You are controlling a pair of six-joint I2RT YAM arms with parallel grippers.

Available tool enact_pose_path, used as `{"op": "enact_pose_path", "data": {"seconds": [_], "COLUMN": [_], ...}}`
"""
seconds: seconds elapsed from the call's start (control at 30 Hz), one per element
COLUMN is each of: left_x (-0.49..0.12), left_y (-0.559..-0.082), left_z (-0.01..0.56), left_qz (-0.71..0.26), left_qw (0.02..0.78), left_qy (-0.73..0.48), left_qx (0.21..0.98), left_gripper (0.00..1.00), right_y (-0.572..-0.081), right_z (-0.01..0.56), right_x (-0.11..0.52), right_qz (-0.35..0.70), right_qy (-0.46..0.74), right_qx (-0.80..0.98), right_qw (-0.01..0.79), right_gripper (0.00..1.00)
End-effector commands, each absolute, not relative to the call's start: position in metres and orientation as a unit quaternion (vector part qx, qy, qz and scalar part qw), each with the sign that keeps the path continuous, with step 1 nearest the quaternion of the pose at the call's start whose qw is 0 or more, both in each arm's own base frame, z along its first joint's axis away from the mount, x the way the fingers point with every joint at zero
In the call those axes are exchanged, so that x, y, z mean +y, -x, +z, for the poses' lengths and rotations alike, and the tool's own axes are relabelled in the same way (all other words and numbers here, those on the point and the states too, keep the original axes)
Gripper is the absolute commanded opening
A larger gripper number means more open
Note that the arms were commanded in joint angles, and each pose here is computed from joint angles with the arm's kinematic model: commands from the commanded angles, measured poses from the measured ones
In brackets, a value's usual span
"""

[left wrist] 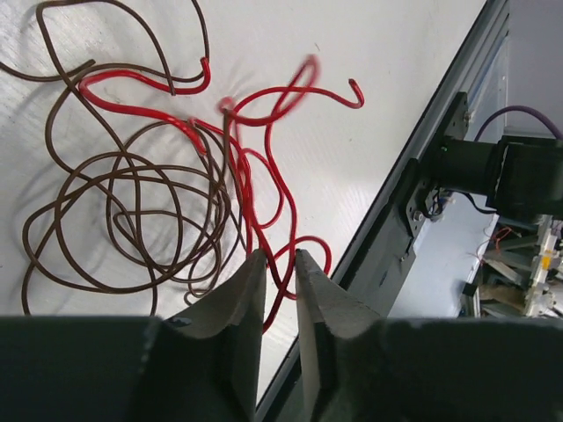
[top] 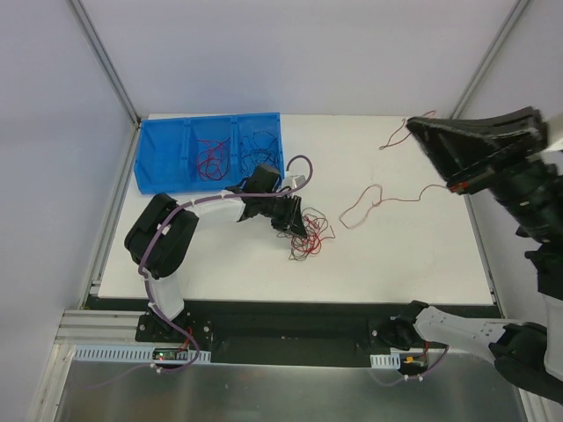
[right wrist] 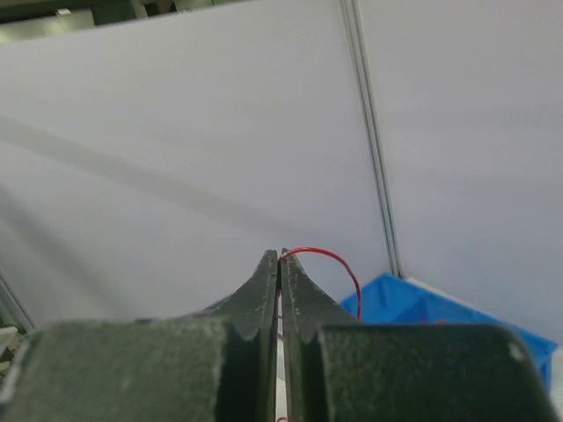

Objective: Untangle the cables

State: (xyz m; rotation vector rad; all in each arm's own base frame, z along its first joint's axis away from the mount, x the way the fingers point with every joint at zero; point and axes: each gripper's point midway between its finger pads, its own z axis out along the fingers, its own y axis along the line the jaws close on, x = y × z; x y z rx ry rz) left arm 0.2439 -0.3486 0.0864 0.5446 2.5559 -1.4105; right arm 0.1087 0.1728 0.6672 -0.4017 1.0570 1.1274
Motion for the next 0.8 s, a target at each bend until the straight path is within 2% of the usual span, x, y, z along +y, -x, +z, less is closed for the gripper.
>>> {"op": "enact_pose_path", "data": {"seconds": [0.0, 0.07, 0.13, 0.3, 0.47, 0.63, 0.77], "left_x": [-0.350, -0.348, -0.347, -0.339, -0.329, -0.321, -0.318], "left_y": [-0.256, -0.258, -0.259, -0.266, -0.264, -0.255, -0.242], "left_z": [0.112, 0.115, 0.115, 0.132, 0.173, 0.213, 0.253], "left_qz": [-0.481, -0.476, -0.473, -0.475, -0.491, -0.496, -0.520], "left_qw": [0.127, 0.139, 0.138, 0.143, 0.194, 0.261, 0.328], "left_qy": [-0.204, -0.208, -0.206, -0.193, -0.221, -0.273, -0.321], "left_qx": [0.843, 0.843, 0.846, 0.846, 0.820, 0.782, 0.720], "left_gripper": [0.15, 0.12, 0.15, 0.45, 0.61, 0.67, 0.73], "right_y": [-0.156, -0.166, -0.175, -0.185, -0.190, -0.187, -0.186], "right_z": [0.593, 0.561, 0.537, 0.482, 0.430, 0.409, 0.401], "right_x": [0.196, 0.189, 0.182, 0.183, 0.183, 0.178, 0.177], "right_qz": [0.470, 0.450, 0.428, 0.395, 0.362, 0.346, 0.343], "right_qy": [0.149, 0.121, 0.099, 0.092, 0.099, 0.102, 0.100], "right_qx": [0.554, 0.578, 0.598, 0.650, 0.702, 0.721, 0.729], "right_qw": [0.671, 0.670, 0.671, 0.642, 0.605, 0.592, 0.585], "right_gripper": [0.00, 0.00, 0.00, 0.00, 0.00, 0.00, 0.00]}}
